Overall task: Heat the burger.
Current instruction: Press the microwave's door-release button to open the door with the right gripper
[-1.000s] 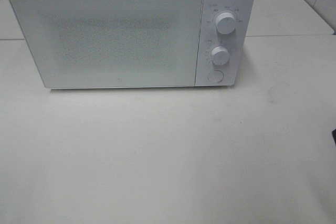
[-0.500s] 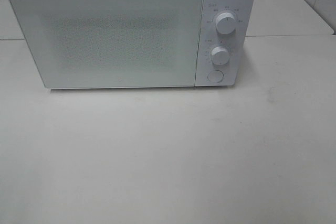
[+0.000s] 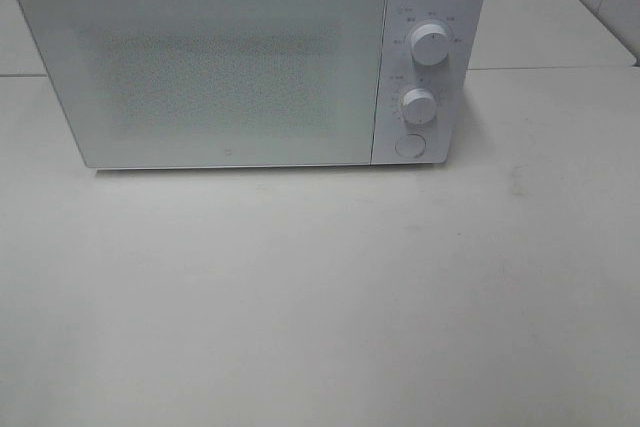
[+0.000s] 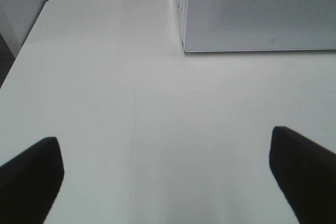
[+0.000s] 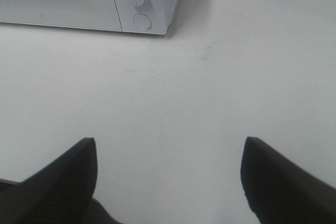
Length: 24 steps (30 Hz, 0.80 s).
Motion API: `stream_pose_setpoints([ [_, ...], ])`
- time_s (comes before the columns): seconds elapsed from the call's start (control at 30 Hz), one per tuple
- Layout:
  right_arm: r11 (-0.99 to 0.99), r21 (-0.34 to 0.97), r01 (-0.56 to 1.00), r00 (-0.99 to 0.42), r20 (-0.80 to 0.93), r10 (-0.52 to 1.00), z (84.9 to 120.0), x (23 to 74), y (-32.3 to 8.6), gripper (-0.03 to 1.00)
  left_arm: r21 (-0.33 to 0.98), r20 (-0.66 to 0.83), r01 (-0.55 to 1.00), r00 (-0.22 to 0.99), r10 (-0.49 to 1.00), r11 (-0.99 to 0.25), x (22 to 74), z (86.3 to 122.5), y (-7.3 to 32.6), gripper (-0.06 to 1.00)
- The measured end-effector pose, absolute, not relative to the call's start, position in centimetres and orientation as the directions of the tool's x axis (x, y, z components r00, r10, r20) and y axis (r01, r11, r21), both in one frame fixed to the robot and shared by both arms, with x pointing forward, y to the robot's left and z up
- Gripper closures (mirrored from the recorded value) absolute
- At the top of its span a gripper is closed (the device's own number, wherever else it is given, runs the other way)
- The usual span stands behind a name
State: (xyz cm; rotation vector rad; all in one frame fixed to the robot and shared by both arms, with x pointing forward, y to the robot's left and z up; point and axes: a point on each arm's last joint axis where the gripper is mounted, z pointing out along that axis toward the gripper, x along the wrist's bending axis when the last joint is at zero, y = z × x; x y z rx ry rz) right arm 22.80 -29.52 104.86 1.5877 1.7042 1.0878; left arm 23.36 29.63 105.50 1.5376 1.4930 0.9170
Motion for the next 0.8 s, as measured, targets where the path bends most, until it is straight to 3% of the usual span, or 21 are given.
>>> stream_pose_setpoints([
  [0.5,-0.030,0.847,0.530,-0.139,0.122,0.983,104.9,22.9,-29.5,0.24,0.903,-0.026,0.429,0.046,0.999,0.004,23.4,105.5,29.6,-0.04],
  [0.8,-0.006,0.722,0.692,-0.114,0.118,0.986,104.7,26.0,-29.0,0.24,0.903,-0.026,0.429,0.046,0.999,0.004,23.4,105.5,29.6,-0.04],
])
